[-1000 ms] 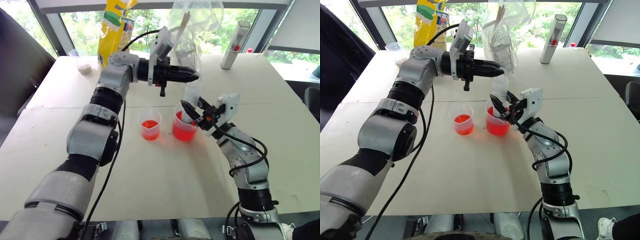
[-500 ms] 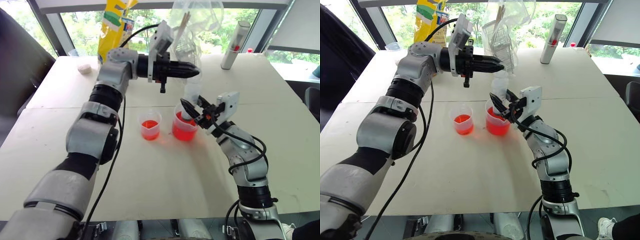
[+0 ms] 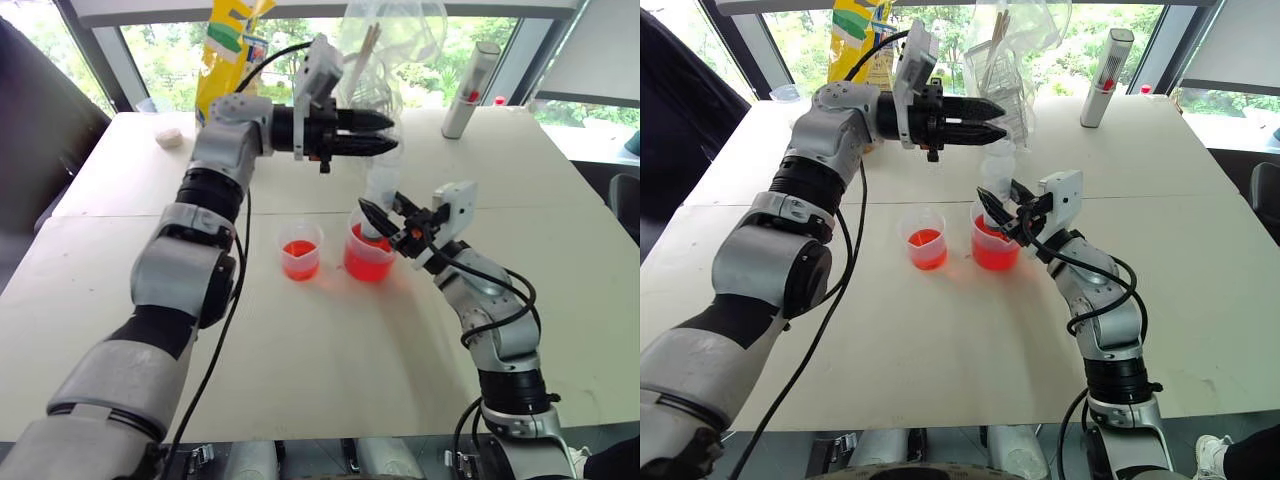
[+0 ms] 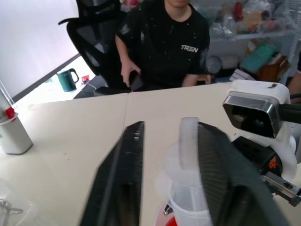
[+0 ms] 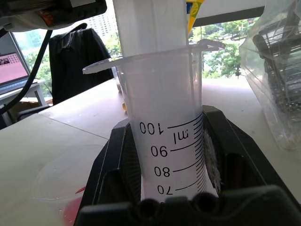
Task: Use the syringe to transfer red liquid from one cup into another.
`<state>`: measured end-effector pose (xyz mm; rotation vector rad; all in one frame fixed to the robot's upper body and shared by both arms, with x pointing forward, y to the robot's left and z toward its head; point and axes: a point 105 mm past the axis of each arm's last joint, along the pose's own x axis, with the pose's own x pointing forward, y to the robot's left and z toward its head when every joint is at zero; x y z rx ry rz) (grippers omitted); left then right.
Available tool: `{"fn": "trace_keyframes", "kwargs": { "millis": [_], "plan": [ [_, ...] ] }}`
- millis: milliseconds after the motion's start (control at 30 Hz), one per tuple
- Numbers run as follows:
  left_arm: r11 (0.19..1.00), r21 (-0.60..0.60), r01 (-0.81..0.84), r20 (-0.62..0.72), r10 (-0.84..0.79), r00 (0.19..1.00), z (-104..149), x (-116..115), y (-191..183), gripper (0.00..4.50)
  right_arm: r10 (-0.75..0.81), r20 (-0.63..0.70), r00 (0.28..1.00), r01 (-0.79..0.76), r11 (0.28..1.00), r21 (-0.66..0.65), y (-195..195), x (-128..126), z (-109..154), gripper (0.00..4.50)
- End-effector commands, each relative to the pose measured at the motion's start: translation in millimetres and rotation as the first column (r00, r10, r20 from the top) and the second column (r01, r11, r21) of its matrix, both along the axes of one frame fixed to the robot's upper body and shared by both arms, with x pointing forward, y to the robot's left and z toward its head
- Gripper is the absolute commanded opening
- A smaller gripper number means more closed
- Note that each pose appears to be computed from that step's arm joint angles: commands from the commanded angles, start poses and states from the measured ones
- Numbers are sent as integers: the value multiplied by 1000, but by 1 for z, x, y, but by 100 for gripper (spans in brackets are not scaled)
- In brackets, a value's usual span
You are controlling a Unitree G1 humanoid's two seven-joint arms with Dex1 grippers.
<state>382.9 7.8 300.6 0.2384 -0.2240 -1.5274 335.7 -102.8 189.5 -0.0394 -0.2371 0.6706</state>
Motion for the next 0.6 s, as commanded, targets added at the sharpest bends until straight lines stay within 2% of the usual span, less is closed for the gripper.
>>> {"fn": "trace_keyframes", "kwargs": {
  "millis": [33, 67, 100, 300, 467, 600],
  "plan": [
    [998, -58, 18, 101, -12, 995, 31, -9, 1, 380, 28, 7, 1000, -27, 1000, -13, 4, -5, 4, 141],
    [998, -58, 16, 104, -10, 995, 30, -9, 3, 429, 28, 9, 1000, -28, 999, -15, 4, -6, 5, 141],
    [998, -58, 15, 106, -9, 994, 30, -9, 5, 444, 29, 10, 1000, -29, 999, -15, 4, -6, 5, 141],
    [994, -105, 7, 69, 1, 998, 37, -11, 29, 444, 22, 24, 999, -22, 1000, -20, 1, -6, 11, 141],
    [998, -45, -44, 55, 47, 997, 23, -11, 54, 444, 2, 56, 998, -1, 1000, -11, -5, -5, 25, 141],
    [995, 3, -95, 41, 95, 995, 11, -12, 73, 444, -13, 112, 994, 14, 1000, -3, -8, -4, 47, 141]
  ]
}}
